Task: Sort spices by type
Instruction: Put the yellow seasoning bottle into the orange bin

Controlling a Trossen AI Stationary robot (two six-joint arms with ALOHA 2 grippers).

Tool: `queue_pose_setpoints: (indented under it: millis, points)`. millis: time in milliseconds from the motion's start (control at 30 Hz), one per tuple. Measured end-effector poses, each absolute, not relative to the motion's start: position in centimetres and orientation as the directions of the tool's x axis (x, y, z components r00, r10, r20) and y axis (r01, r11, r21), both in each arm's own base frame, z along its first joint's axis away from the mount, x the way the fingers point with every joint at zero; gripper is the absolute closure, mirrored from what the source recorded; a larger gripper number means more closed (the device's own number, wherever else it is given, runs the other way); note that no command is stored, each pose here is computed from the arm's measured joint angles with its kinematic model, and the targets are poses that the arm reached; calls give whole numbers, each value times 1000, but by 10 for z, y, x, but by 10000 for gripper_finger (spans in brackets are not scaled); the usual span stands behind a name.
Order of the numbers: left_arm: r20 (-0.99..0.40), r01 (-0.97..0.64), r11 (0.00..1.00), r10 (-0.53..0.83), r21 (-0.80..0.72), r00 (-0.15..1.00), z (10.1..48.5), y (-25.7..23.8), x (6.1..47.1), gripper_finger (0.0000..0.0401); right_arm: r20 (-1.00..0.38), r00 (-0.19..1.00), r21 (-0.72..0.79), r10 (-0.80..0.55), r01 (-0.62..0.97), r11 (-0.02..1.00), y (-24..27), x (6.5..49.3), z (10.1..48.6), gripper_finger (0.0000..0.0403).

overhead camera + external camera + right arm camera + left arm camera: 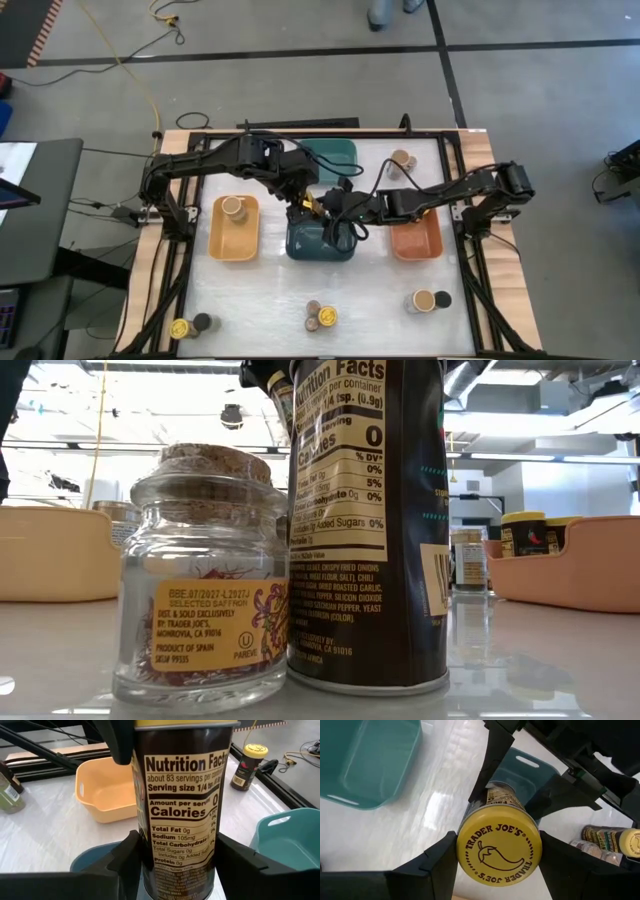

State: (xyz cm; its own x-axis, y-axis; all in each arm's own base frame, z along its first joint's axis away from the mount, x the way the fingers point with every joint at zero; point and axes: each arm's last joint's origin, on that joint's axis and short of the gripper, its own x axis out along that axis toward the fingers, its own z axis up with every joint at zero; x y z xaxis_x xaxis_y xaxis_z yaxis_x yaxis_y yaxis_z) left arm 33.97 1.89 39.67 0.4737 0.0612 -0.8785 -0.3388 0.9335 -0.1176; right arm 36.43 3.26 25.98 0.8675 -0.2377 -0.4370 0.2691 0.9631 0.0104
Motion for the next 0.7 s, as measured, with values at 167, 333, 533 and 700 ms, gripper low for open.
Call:
queue_pose_setpoints:
  millis: [167, 333, 533, 700]
  points:
    - [-872, -324, 940, 68, -107, 485, 397, 19, 341, 158, -438, 866, 10, -242, 273, 962, 32, 364, 260, 172]
    - [-862, -335, 936, 76, -112, 501, 398, 20, 342, 126, -454, 859, 4, -237, 267, 964, 33, 364, 257, 172]
    - [-863, -309, 946, 74, -97, 500, 399, 20, 341, 70, -448, 863, 18, -234, 271, 963, 33, 364, 257, 172]
    - [-818, -306, 950, 121, -70, 562, 423, 19, 317, 64, -438, 865, 37, -246, 290, 956, 32, 363, 261, 171]
